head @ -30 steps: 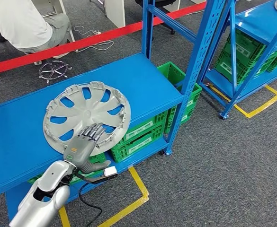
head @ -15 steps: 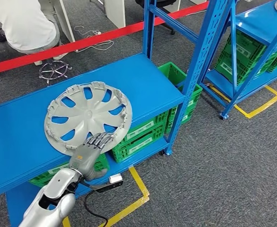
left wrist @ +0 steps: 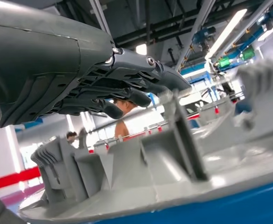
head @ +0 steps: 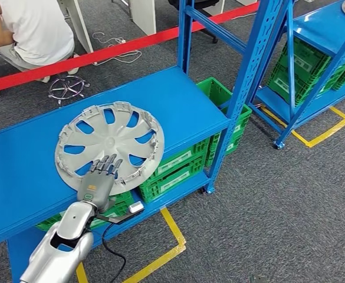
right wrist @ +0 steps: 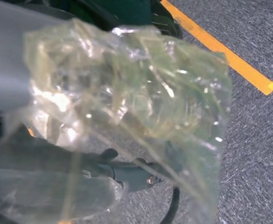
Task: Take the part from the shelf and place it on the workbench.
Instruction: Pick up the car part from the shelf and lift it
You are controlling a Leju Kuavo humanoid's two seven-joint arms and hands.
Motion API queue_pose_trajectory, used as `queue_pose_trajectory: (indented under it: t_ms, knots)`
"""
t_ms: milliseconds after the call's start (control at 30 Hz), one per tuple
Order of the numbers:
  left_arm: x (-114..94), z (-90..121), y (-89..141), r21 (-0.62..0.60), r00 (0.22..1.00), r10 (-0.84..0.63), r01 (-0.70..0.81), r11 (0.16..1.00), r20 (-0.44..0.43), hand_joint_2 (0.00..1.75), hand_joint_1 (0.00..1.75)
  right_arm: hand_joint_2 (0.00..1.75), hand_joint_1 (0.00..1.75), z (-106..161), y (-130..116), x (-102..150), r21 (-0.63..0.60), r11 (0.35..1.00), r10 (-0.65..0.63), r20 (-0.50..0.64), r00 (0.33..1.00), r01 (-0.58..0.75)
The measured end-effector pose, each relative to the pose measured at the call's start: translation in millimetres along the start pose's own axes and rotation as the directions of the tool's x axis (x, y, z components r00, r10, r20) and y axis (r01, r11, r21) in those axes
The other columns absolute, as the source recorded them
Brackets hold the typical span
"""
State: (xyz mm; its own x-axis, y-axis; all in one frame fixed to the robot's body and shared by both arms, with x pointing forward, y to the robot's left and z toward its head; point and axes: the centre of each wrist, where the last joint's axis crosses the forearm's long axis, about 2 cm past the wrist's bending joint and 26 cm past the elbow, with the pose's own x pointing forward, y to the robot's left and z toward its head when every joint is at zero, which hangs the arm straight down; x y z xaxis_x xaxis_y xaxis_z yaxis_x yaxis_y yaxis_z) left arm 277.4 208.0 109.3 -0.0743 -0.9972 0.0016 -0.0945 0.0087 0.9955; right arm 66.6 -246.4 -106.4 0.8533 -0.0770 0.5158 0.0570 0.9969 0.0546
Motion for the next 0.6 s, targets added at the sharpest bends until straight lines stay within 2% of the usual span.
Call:
queue_pose_trajectory:
  t_ms: [300,600]
  knots:
    - [-10,-15,-10,-0.004,0.997,-0.055,0.055,0.998,-0.057,1.75,0.0,0.0,0.0,0,0,1,0.007,1.0,0.004,0.002,1.0,-0.004]
    - [-24,-33,-18,-0.036,0.996,-0.082,0.08,0.996,-0.048,1.75,0.0,0.0,0.0,-1,0,1,0.01,1.0,0.018,0.003,1.0,-0.018]
